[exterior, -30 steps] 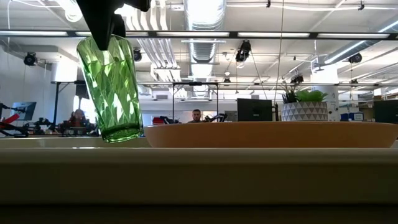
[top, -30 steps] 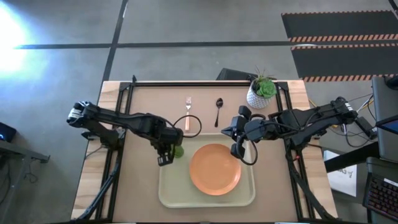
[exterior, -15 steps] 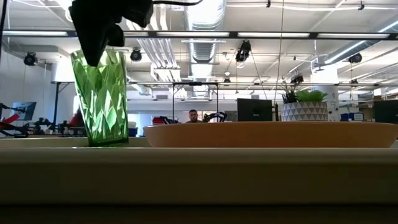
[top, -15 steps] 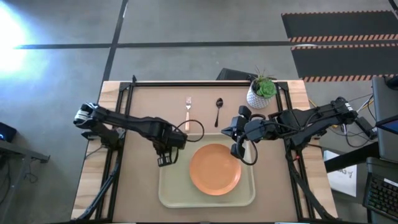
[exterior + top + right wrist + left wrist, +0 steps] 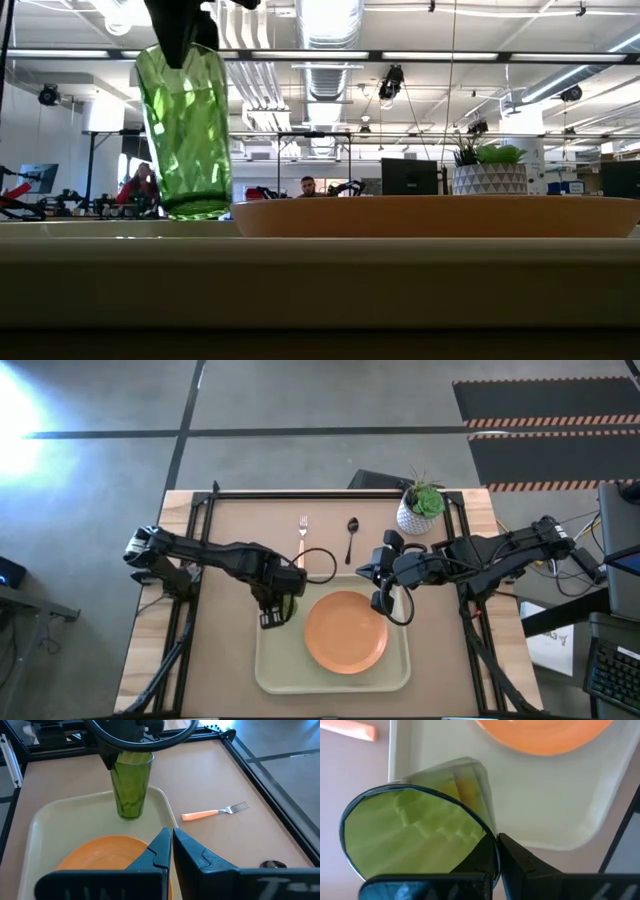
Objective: Pick and place plate/cup/fork/spoon on tray
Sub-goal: Put the green cup on the top left of the orange plate
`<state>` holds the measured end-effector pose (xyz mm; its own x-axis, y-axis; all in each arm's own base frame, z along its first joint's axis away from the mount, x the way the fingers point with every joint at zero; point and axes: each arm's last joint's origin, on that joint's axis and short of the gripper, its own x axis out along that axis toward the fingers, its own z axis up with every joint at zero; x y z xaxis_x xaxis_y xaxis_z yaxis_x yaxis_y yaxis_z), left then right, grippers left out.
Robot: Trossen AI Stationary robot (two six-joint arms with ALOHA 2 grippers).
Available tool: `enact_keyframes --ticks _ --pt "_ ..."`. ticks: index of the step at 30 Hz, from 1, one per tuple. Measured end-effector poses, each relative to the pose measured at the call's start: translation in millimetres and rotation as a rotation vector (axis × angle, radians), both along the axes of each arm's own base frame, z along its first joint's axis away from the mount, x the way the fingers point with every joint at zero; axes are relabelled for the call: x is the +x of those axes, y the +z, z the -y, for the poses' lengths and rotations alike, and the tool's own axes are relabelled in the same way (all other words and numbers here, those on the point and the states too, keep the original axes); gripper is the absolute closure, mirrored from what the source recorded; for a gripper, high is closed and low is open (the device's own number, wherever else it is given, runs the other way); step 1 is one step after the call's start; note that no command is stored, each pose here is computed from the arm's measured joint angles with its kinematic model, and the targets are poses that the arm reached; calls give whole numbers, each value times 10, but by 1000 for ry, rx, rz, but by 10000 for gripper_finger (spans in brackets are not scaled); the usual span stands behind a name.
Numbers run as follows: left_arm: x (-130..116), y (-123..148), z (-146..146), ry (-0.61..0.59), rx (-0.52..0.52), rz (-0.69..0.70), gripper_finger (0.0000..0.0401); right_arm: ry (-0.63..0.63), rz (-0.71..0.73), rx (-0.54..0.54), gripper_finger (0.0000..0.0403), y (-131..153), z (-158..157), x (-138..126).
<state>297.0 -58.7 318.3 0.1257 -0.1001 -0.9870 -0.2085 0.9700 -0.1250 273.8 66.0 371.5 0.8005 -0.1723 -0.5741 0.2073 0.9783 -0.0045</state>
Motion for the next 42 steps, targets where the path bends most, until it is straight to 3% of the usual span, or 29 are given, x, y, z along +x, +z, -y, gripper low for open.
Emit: enact_keyframes --ticks 10,27,42 --pt "-15 -11 -2 2 2 -18 401 2 0 -2 394 0 -1 0" --pt "189 -315 48 -57 -8 -124 401 2 -4 -3 394 -12 -1 0" --pt "287 -207 63 -53 -24 -2 401 4 -6 -6 394 -13 0 0"
